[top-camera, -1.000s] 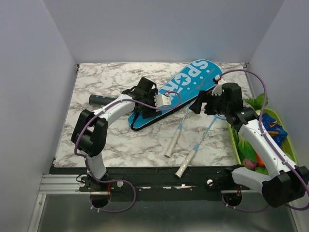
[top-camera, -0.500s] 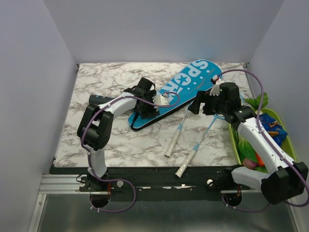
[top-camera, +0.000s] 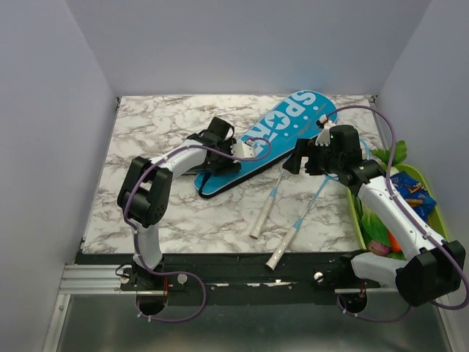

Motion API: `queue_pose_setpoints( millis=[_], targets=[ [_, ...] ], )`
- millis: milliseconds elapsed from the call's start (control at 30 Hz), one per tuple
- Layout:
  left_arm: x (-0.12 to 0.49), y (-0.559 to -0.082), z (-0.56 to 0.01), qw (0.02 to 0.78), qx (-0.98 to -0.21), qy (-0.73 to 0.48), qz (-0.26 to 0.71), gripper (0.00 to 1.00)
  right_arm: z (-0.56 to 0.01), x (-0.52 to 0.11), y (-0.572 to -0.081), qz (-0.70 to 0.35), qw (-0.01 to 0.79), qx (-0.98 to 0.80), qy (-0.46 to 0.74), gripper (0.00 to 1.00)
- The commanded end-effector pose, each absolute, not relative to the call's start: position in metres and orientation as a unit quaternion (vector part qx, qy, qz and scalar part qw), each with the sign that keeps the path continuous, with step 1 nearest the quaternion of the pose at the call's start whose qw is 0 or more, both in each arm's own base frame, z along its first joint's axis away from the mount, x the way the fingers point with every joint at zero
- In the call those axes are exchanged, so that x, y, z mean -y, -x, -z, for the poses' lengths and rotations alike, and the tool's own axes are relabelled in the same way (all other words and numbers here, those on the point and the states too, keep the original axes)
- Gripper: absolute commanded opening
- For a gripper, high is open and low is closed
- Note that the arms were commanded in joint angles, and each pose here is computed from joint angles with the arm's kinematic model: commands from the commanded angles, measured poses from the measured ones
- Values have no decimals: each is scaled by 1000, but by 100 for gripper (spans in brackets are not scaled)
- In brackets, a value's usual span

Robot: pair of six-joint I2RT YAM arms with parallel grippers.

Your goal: Pack up the badminton gear

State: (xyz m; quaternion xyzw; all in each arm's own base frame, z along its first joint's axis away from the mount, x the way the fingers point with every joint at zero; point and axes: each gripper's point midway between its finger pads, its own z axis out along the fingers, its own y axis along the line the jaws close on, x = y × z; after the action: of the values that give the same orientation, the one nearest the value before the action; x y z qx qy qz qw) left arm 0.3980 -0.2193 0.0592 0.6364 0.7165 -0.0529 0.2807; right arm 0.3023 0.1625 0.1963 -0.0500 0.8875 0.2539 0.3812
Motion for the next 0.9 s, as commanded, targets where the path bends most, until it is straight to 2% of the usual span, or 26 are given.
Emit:
queue_pose_setpoints(
  millis=[0, 133, 167, 233, 400, 467, 700, 867],
  targets=[
    [218, -406, -68, 295, -728, -618, 45, 61, -201, -170, -299, -271, 379, -883, 59, 100],
    [213, -409, -86, 306, -744, -593, 30, 48, -210, -171, -298, -274, 384, -880, 66, 100],
    [214, -408, -89, 310, -747, -587, 31, 39, -212, -170, -297, -274, 386, -878, 67, 100],
    [216, -406, -105, 329, -757, -564, 40, 31, -216, -170, -296, -275, 388, -877, 68, 100],
    [225, -387, -133, 373, -754, -538, 44, 21, -231, -170, -287, -282, 394, -872, 74, 100],
    [224, -378, -142, 376, -762, -526, 35, 10, -239, -169, -283, -284, 400, -868, 75, 100],
    [247, -330, -176, 389, -778, -480, 110, 1, -265, -173, -256, -317, 399, -855, 97, 100],
    [250, -290, -184, 391, -785, -454, 158, 0, -282, -174, -235, -338, 402, -843, 115, 100]
  ],
)
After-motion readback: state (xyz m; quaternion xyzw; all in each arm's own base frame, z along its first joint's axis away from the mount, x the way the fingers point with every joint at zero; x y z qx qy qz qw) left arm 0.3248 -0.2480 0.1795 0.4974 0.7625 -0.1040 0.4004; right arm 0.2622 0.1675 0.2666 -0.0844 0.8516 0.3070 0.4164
